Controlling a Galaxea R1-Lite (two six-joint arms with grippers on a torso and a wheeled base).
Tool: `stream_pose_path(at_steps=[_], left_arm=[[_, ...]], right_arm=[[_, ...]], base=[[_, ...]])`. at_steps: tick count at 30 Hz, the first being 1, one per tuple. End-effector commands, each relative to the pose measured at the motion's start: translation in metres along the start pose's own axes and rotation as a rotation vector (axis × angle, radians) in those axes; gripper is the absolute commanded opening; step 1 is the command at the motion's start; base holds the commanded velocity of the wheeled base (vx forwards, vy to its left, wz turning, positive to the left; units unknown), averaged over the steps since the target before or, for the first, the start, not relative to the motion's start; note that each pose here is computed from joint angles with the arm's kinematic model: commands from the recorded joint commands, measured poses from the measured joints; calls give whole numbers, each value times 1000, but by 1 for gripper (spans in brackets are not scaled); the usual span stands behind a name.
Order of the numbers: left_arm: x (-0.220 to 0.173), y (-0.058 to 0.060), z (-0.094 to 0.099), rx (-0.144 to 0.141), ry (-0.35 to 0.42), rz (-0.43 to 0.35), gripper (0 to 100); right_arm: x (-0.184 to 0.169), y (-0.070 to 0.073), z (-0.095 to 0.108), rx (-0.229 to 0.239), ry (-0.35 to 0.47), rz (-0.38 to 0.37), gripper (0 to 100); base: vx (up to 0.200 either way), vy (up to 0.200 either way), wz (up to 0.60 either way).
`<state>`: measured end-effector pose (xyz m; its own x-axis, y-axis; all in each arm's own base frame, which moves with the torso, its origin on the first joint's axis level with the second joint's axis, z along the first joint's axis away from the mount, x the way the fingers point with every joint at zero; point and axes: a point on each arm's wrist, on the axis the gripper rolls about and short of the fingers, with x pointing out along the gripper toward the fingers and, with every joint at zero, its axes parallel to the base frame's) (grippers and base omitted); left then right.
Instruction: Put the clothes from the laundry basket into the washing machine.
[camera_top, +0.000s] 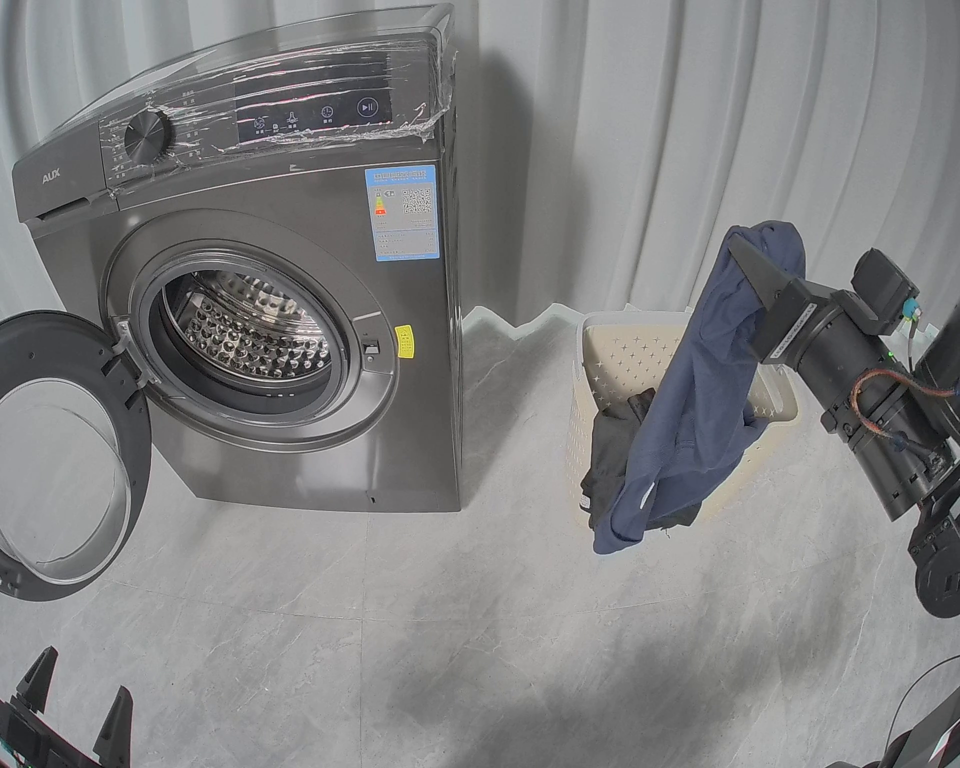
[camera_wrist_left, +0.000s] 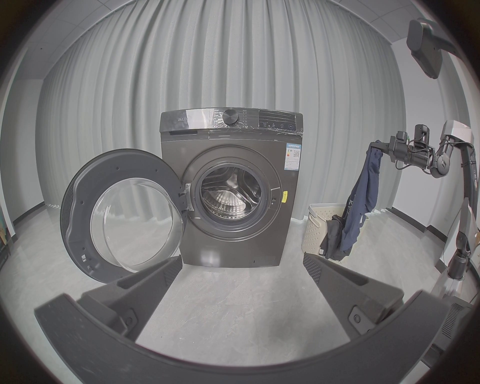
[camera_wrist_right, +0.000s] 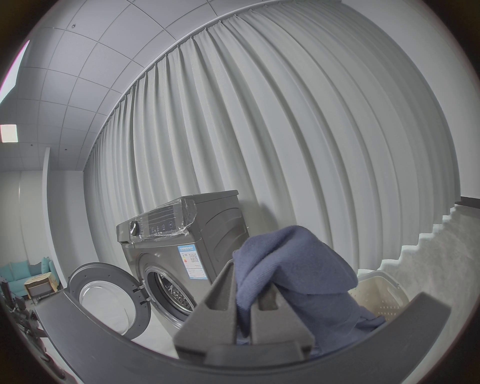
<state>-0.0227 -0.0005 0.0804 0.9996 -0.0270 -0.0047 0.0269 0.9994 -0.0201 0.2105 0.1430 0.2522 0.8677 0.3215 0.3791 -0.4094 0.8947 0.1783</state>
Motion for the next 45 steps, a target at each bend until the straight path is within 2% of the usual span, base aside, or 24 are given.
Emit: stream_pose_path(at_steps=[1, 9, 22, 30, 40, 45], left_arm=[[0, 0, -4, 0, -2, -1, 100], [0, 0, -4, 0, -2, -1, 100], [0, 0, -4, -1, -2, -1, 100], [0, 0, -4, -1, -2, -1, 100], [0, 0, -5, -1, 0, -1, 100], [0, 0, -4, -1, -2, -1, 100]], right_arm=[[0, 1, -1, 1, 3, 3, 0], [0, 3, -2, 4, 6, 10, 0], [-10, 21, -5, 33, 17, 119, 0], [-9, 26, 2, 47, -28, 165, 0], [-8, 23, 1, 42, -22, 144, 0], [-8, 22, 0, 39, -17, 137, 0]], base=[[0, 200, 0], [0, 200, 0], [0, 200, 0], [0, 0, 0], [0, 0, 0], [-200, 0, 0]])
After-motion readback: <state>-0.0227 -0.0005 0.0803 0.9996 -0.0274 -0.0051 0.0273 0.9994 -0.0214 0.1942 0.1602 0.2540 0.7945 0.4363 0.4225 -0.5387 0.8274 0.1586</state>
